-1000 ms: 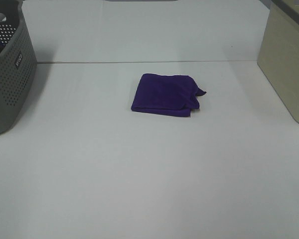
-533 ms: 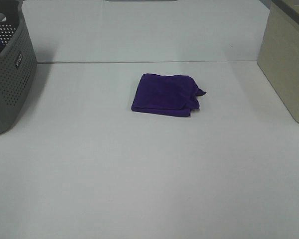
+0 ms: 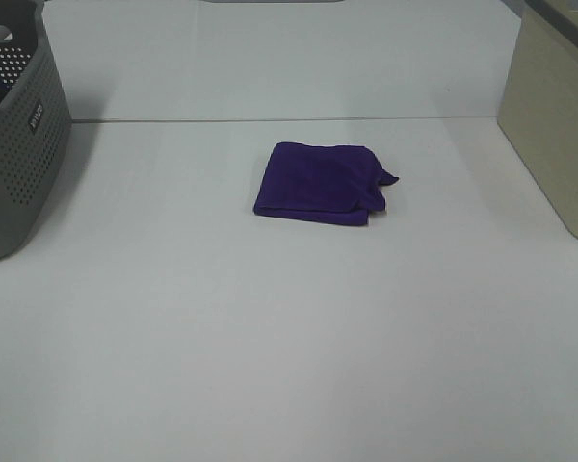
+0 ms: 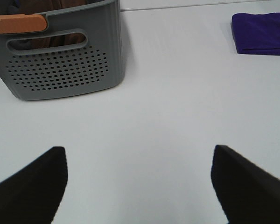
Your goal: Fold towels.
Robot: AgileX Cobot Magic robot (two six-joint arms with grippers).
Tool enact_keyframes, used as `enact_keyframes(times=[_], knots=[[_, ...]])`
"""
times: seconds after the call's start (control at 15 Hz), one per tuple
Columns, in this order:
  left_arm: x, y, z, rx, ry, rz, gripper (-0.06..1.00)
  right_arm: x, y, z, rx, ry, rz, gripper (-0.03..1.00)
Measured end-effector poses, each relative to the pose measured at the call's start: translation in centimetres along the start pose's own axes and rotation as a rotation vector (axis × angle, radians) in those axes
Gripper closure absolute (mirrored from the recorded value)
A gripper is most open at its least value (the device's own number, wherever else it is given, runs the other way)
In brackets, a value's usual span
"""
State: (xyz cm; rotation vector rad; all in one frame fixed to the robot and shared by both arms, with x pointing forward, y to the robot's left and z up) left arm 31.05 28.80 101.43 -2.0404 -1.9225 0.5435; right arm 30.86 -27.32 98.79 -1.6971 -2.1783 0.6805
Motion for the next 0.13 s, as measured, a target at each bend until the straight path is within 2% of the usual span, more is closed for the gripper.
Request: enact_keyframes(times=[0.13], knots=[[0.00,0.00,0.00,0.000,0.000,0.000,0.17,0.00,0.00,0.00,0.000,0.000,0.000,0.08]])
Point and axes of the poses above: a point on each arm's last joint axis where the gripper is mounted, y pointing out along that axis toward the gripper, x along the wrist's bending axis when the last joint is at zero, z = x × y, the point moved 9 cm from there along y, pointing out along that axis toward the gripper, and after that the axes turned 4 degrees about -y, right-handed, at the moved point
